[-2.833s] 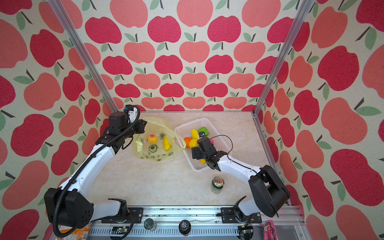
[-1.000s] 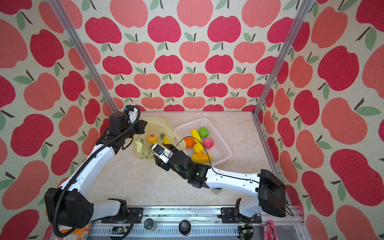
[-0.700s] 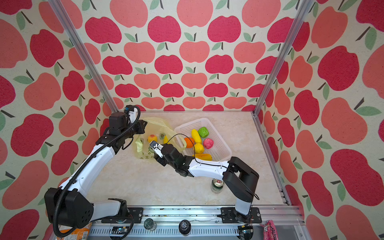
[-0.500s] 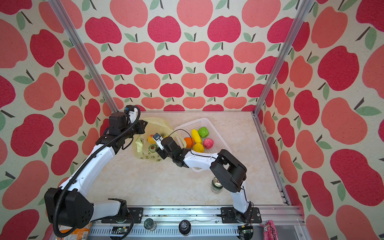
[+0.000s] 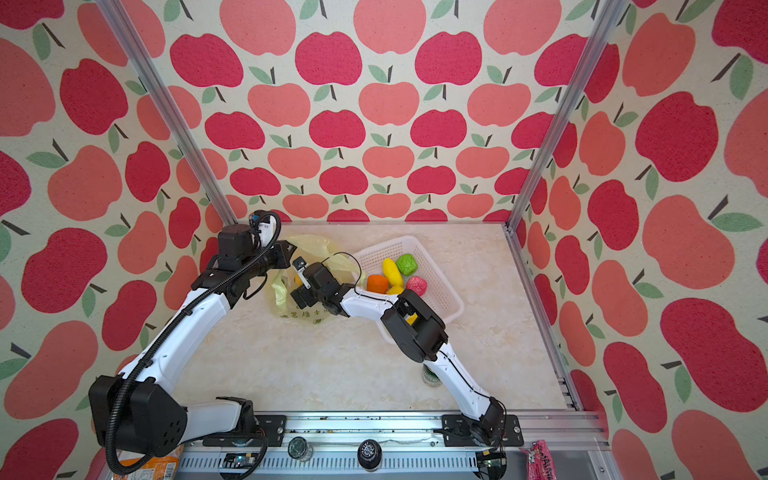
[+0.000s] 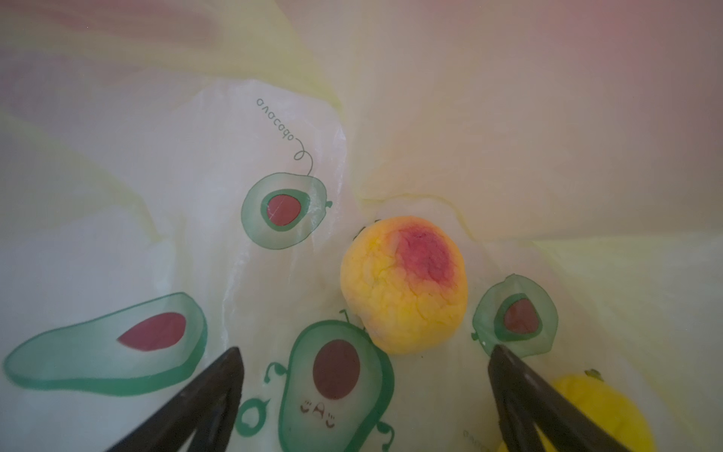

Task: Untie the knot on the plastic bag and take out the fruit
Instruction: 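Close the right gripper on the small yellow-red peach in the bag, then lift the peach out and release it into the basket with the right gripper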

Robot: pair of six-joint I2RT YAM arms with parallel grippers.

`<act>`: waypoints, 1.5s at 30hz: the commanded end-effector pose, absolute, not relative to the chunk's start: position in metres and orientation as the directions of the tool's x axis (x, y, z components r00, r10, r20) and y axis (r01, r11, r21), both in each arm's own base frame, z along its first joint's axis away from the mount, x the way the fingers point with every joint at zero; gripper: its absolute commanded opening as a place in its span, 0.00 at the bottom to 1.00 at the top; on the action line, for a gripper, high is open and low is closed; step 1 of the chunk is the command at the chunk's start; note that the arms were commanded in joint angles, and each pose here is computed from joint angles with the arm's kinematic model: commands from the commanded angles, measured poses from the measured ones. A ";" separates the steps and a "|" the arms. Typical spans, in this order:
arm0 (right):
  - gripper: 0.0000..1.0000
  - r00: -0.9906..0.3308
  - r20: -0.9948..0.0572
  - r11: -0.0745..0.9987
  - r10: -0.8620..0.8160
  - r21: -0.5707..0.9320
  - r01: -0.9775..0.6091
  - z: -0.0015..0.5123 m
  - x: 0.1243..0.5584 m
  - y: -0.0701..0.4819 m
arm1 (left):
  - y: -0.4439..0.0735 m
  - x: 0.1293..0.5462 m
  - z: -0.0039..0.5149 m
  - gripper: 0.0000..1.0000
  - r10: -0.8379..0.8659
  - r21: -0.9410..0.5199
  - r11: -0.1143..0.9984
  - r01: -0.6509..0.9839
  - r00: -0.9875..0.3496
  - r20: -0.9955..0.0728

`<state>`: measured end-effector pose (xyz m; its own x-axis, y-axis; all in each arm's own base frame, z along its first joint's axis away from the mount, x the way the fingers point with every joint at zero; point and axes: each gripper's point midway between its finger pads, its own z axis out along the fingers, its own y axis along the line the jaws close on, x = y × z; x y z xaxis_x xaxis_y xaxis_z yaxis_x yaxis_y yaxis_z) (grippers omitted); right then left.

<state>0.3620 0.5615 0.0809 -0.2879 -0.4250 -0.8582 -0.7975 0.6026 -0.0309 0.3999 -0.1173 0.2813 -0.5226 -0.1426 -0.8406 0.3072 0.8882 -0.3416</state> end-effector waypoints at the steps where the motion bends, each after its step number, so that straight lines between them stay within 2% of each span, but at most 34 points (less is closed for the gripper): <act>1: 0.99 -0.330 -0.828 0.644 -0.454 -0.049 -0.763 0.059 0.379 0.562 | -0.123 0.400 0.282 0.00 -0.135 -0.356 0.873 0.333 -0.536 -0.833; 7: 0.99 -0.372 -0.821 0.651 -0.434 -0.001 -0.759 0.057 0.389 0.578 | -0.131 0.397 0.284 0.00 -0.121 -0.358 0.860 0.364 -0.536 -0.835; 11: 0.93 -0.401 -0.806 0.646 -0.435 0.030 -0.763 0.051 0.390 0.583 | -0.135 0.396 0.285 0.00 -0.112 -0.352 0.857 0.376 -0.532 -0.839; 20: 0.57 -0.445 -0.798 0.647 -0.407 0.092 -0.757 0.063 0.395 0.573 | -0.132 0.398 0.282 0.00 -0.108 -0.340 0.869 0.360 -0.532 -0.840; 28: 0.45 -0.352 -0.869 0.596 -0.347 0.086 -0.799 0.140 0.368 0.550 | -0.122 0.407 0.275 0.00 -0.113 -0.319 0.898 0.304 -0.542 -0.833; 40: 0.39 -0.168 -0.945 0.548 -0.280 -0.013 -0.837 0.239 0.304 0.476 | -0.120 0.407 0.274 0.00 -0.118 -0.321 0.900 0.296 -0.544 -0.831; 45: 0.37 -0.064 -0.967 0.596 -0.248 -0.100 -0.797 0.281 0.283 0.423 | -0.120 0.407 0.273 0.00 -0.116 -0.318 0.902 0.293 -0.543 -0.831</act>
<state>0.2879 0.4471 0.2545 -0.1563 -0.2666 -0.9510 -0.8271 0.5617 -0.0215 0.4057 -0.1229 0.2662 -0.5544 -0.1253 -0.8228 0.2952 0.8947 -0.3351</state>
